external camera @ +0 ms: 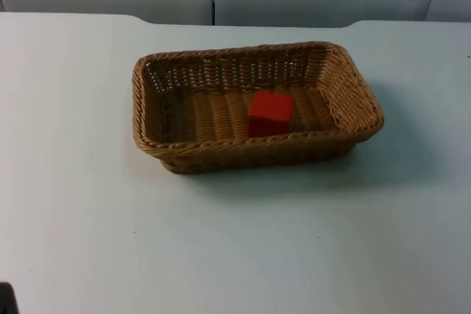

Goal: Pick up the basket with the left hand and place the cube into the basket with the right hand.

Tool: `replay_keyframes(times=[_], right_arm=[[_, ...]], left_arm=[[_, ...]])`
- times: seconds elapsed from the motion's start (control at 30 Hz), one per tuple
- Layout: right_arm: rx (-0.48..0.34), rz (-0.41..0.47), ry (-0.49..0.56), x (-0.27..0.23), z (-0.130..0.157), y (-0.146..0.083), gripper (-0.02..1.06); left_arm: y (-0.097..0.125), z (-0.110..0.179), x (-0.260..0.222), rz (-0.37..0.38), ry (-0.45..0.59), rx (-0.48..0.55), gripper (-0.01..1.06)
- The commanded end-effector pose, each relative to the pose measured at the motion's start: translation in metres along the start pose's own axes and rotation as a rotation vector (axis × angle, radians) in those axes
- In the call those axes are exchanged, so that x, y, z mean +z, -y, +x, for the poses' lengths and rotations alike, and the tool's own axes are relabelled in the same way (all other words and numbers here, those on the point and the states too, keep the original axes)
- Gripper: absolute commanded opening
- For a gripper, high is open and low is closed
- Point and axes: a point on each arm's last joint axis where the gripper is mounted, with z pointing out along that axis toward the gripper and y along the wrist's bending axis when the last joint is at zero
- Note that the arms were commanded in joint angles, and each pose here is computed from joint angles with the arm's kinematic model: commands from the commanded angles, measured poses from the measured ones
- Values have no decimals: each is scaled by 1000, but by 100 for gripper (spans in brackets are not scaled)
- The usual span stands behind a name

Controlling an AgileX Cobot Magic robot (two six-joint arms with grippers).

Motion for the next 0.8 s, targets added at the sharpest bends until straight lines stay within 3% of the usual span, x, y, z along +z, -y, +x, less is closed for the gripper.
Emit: replay_keyframes(times=[0.0,0.13,0.17,0.3,0.33,0.43,0.53,0.57,0.67,0.77], right_arm=[[29,-11,-32,-14,14,5,0],[65,-52,-129,-46,90,8,0],[65,-52,-129,-46,90,8,0],[141,-160,-163,-72,160,-1,0],[141,-160,-163,-72,160,-1,0],[194,-215,-135,-91,192,-2,0],[180,-290,-100,-112,208,0,0],[180,-290,-100,-112,208,0,0],[159,-358,-87,-127,221,-1,0],[164,-363,-107,-133,229,1,0]], left_arm=[[15,-3,-33,7,66,48,0],[54,21,-115,42,196,131,0],[54,21,-115,42,196,131,0],[76,80,-161,39,289,177,0],[76,80,-161,39,289,177,0],[89,132,-189,32,384,228,0],[97,176,-202,26,467,266,0],[97,176,-202,26,467,266,0],[96,217,-206,-29,487,321,0],[91,237,-204,-84,474,294,0]])
